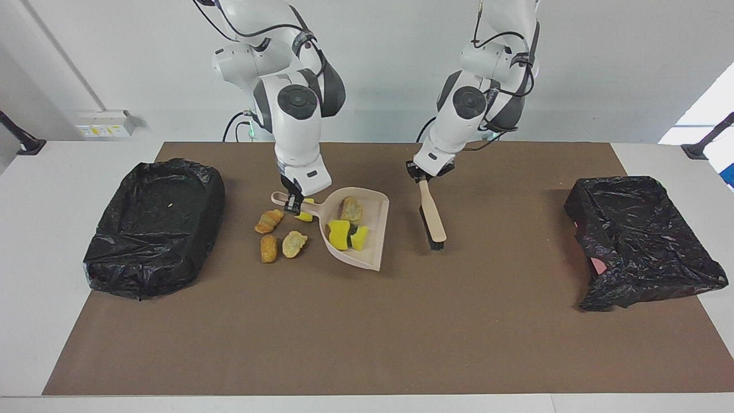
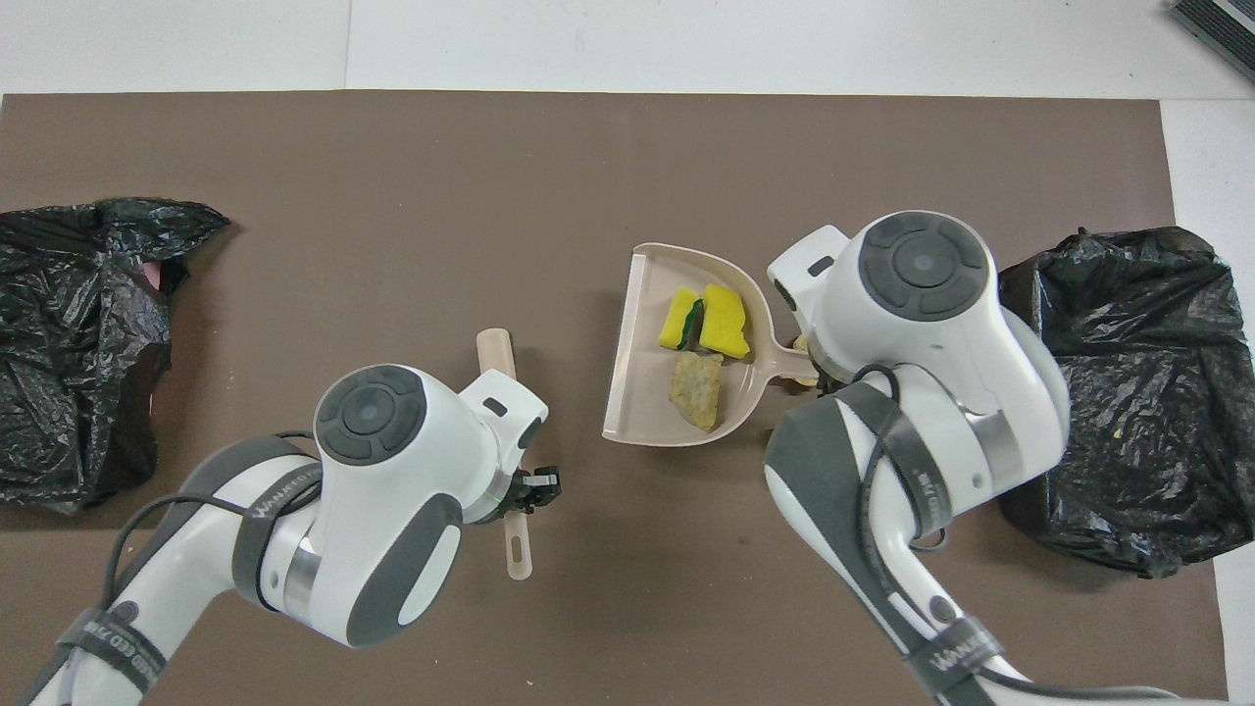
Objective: Sweep and dump trash in bin
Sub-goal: 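Carry the dustpan to the black bag and tip it with the right gripper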
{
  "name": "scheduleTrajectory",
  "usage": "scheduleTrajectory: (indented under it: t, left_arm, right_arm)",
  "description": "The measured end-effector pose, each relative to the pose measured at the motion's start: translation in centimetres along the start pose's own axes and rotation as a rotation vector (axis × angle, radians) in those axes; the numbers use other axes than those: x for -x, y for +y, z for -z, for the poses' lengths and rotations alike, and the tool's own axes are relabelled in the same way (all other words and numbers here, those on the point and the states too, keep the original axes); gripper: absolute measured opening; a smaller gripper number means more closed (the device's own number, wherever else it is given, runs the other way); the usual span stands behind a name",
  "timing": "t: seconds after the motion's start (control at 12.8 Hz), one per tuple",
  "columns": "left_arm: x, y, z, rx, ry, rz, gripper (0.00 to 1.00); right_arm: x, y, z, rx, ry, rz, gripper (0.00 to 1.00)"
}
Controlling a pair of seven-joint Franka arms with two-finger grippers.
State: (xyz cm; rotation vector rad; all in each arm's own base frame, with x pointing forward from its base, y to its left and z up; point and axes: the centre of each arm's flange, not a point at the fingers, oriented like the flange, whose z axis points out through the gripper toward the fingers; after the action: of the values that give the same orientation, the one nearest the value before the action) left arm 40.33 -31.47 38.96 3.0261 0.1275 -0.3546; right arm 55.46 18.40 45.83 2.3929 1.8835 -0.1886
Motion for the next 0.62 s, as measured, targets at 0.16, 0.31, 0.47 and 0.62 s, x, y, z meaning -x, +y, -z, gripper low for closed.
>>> scheduleTrajectory:
  t: [0.16, 0.31, 0.47, 0.62]
  left_arm:
    - [3.8, 2.2, -1.4, -0.030, -0.014, -0.003, 0.27]
    - [7.1, 3.6, -3.5, -0.061, -0.023, -0.011, 0.27]
    - [9.2, 4.5, -5.7, -0.065, -0.005, -0.013, 0.27]
    - [10.2, 4.6, -7.2, -0.066, 0.006, -0.019, 0.27]
  right_arm:
    - [4.8, 0.7, 3.3, 0.008, 0.010, -0.075, 0.32]
    - [10.4, 1.3, 6.1, 0.011, 0.017, -0.125, 0.32]
    - [16.5, 1.9, 7.7, 0.004, 0.018, -0.138, 0.32]
    - [23.8, 2.6, 7.8, -0.017, 0.016, -0.131, 0.32]
